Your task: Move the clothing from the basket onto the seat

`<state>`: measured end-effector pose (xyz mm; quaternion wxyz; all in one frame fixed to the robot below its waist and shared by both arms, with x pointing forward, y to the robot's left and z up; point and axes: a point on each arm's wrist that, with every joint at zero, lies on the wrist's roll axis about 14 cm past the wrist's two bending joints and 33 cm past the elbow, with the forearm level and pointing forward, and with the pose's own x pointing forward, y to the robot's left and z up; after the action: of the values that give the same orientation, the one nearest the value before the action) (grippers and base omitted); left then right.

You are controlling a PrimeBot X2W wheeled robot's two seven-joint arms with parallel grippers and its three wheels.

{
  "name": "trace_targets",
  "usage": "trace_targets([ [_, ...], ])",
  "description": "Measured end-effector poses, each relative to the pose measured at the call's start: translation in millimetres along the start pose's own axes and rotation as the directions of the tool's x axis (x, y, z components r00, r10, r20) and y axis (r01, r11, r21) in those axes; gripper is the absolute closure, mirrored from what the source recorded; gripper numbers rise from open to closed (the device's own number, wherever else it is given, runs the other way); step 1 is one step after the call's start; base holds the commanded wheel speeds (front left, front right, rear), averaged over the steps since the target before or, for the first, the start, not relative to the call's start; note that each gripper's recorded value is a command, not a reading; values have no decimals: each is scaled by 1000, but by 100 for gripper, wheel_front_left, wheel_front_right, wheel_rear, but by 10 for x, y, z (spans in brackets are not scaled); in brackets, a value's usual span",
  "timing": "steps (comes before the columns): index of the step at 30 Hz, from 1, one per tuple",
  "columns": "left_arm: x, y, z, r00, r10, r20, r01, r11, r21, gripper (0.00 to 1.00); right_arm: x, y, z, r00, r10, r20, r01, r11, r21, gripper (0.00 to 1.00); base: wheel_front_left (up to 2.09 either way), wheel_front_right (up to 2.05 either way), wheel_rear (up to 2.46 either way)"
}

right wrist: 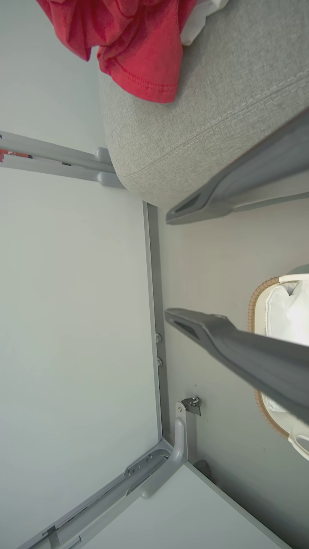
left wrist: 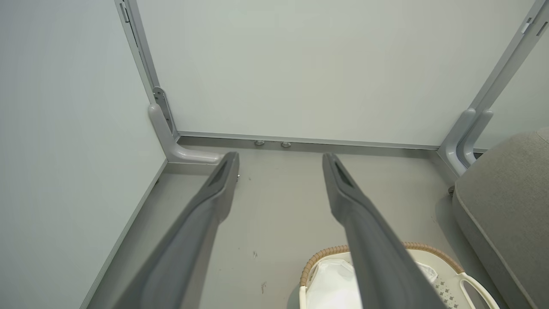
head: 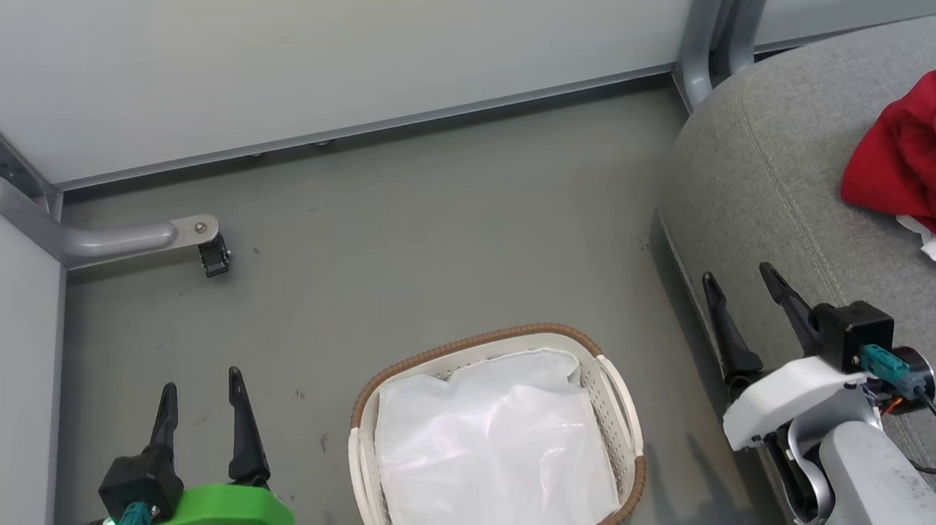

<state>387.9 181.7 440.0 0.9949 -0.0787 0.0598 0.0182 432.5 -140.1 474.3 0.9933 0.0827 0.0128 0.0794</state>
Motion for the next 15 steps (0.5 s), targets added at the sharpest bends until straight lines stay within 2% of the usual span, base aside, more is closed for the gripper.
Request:
trace_targets([
  [8,-195,50,-9,1000,-1,-1,1,999,-47,0,-180,13,-15,1000,-9,-5,9,1000,28,0,0,0,0],
  [9,-202,46,-6,1000,-4,1,4,999,-53,100,-188,16,-15,1000,-9,-5,9,1000,29,100,0,0,0],
  [15,-242,62,-156,999,8,-52,-12,997,-73,100,-295,-1,-234,997,-27,-75,32,998,60,100,0,0,0],
])
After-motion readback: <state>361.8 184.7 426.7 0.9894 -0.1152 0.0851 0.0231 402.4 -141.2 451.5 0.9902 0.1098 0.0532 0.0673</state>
